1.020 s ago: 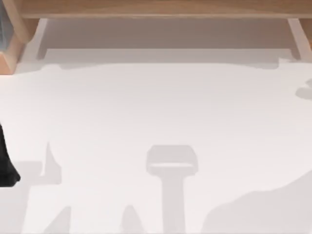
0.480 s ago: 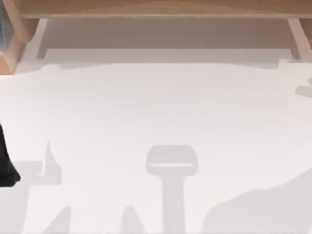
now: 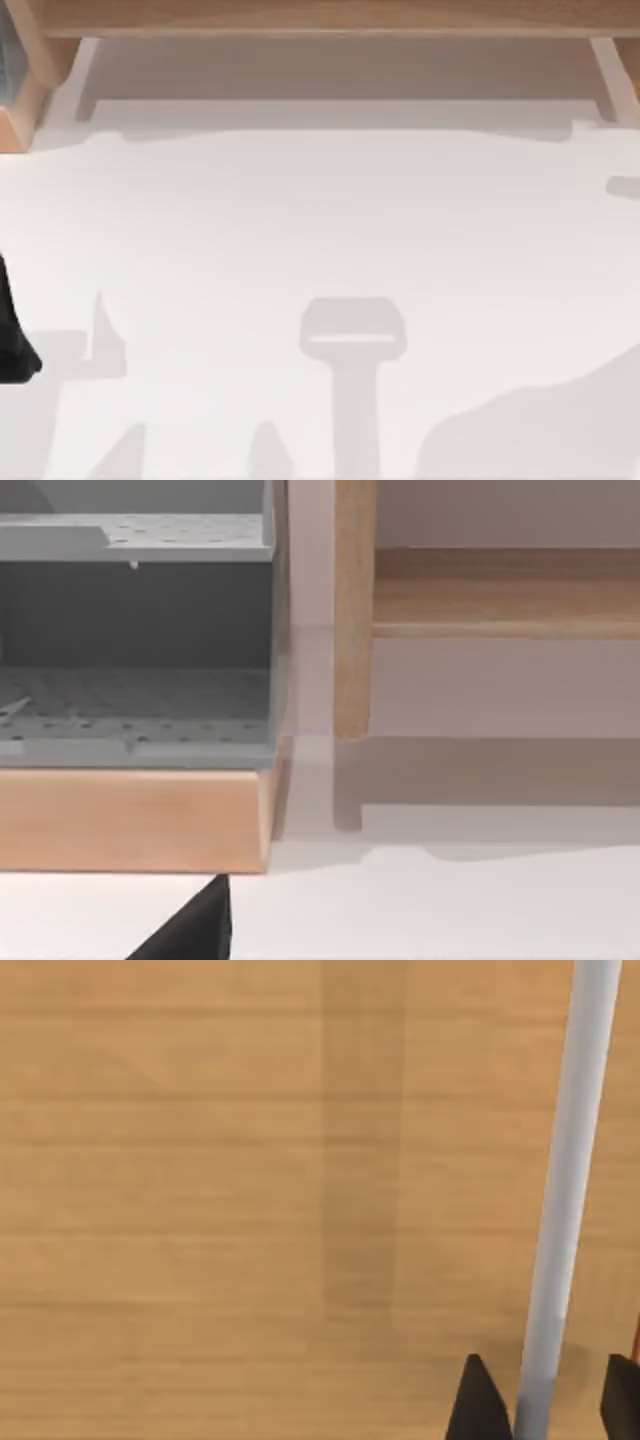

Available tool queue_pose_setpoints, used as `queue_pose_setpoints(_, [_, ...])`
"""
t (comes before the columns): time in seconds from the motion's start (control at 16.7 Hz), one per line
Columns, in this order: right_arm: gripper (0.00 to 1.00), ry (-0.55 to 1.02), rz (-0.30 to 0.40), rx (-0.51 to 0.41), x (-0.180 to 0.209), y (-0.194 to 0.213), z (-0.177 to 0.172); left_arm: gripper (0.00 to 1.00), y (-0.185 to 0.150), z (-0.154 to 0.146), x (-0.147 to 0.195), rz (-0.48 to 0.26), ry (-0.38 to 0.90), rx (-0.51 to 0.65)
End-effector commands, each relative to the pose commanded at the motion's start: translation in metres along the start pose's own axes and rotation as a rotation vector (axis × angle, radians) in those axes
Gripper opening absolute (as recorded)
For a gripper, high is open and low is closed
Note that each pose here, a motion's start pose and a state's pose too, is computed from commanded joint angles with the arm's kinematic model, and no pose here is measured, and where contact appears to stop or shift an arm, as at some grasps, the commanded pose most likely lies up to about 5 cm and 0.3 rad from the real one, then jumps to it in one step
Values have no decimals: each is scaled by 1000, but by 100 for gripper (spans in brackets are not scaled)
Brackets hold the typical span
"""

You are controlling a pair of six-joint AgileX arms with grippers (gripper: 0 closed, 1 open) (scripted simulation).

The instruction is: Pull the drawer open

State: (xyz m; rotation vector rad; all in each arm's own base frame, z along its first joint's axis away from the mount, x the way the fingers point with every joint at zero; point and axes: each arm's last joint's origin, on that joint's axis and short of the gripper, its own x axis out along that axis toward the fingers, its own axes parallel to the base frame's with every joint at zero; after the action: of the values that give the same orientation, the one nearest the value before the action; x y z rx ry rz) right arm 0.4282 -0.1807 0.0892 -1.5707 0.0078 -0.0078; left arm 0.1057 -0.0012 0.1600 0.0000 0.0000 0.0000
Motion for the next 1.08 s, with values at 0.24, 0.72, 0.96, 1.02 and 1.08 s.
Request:
queue_pose_setpoints(0.24, [0, 0, 0, 0, 0, 0, 0, 100, 0, 0, 0, 0, 0, 0])
queue_pose_setpoints(0.72, [0, 6, 0, 3, -5, 0, -2, 100, 0, 0, 0, 0, 0, 0])
queue_pose_setpoints(0.96, [0, 4, 10, 11, -35, 2, -2, 100, 0, 0, 0, 0, 0, 0])
queue_pose_setpoints(1.02, [0, 4, 12, 12, -44, 3, -2, 100, 0, 0, 0, 0, 0, 0])
queue_pose_setpoints(1.08, [0, 4, 11, 10, -53, 3, -1, 100, 0, 0, 0, 0, 0, 0])
